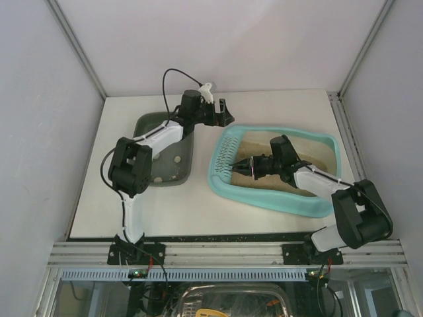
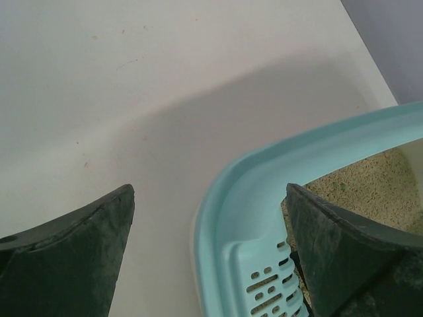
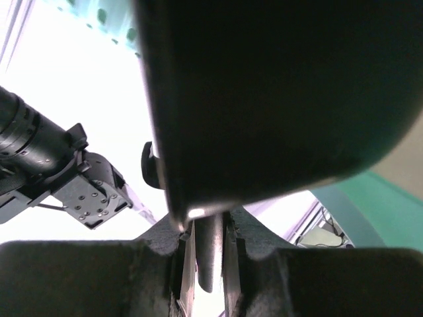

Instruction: Clean the litter box

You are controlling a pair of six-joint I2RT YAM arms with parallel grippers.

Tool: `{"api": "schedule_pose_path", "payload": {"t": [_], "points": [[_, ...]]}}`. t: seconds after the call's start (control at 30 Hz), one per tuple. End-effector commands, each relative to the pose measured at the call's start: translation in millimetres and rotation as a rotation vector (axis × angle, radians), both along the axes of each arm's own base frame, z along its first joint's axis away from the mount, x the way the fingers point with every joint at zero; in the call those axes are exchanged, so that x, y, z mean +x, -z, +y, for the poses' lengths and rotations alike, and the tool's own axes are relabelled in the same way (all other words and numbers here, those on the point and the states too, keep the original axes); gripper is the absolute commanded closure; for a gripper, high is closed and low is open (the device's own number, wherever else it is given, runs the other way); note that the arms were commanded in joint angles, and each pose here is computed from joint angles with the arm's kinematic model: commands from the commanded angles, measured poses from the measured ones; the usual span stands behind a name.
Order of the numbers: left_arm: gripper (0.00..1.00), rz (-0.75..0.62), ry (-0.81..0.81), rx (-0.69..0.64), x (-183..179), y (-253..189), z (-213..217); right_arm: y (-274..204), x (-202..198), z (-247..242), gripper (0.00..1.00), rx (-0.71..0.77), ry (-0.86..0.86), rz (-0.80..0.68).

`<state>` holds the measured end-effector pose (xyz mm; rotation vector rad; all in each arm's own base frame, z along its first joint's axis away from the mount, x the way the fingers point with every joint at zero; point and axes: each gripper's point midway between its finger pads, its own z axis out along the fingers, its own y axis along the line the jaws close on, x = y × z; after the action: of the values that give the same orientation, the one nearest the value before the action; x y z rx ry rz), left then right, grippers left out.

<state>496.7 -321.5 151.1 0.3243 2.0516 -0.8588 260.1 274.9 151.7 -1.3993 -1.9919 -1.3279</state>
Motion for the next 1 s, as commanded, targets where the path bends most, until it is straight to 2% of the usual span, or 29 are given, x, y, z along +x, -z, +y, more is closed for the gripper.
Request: {"api": "schedule_pose_path", "payload": {"t": [0.0,0.13,0.37,0.57,0.77,0.97], "points": [[0.0,-0.116,0.025,-0.03,-3.3,-48.3,4.0,-13.8,17.0,2.8,1.0,0.084,0.083,-0.02],[0.0,-0.125,0.022,-0.015,-4.8,-48.6,6.9,-8.5,24.7,7.0,1.0,0.134,0.06,-0.105],[0.0,-0.152,0.002,0.022,-4.9,-49.5,14.9,20.5,19.8,4.5,1.0,0.172,0.052,-0.135],[0.0,-0.148,0.007,0.038,-9.1,-47.1,17.6,27.2,23.5,-1.7,1.0,0.217,0.089,-0.22],[0.0,-0.135,0.016,0.037,-12.4,-44.1,17.1,45.0,17.4,-18.1,1.0,0.178,0.128,-0.239],[0.0,-0.131,0.029,0.035,-14.1,-42.6,15.7,42.7,25.2,-25.0,1.0,0.211,0.136,-0.308]]}}
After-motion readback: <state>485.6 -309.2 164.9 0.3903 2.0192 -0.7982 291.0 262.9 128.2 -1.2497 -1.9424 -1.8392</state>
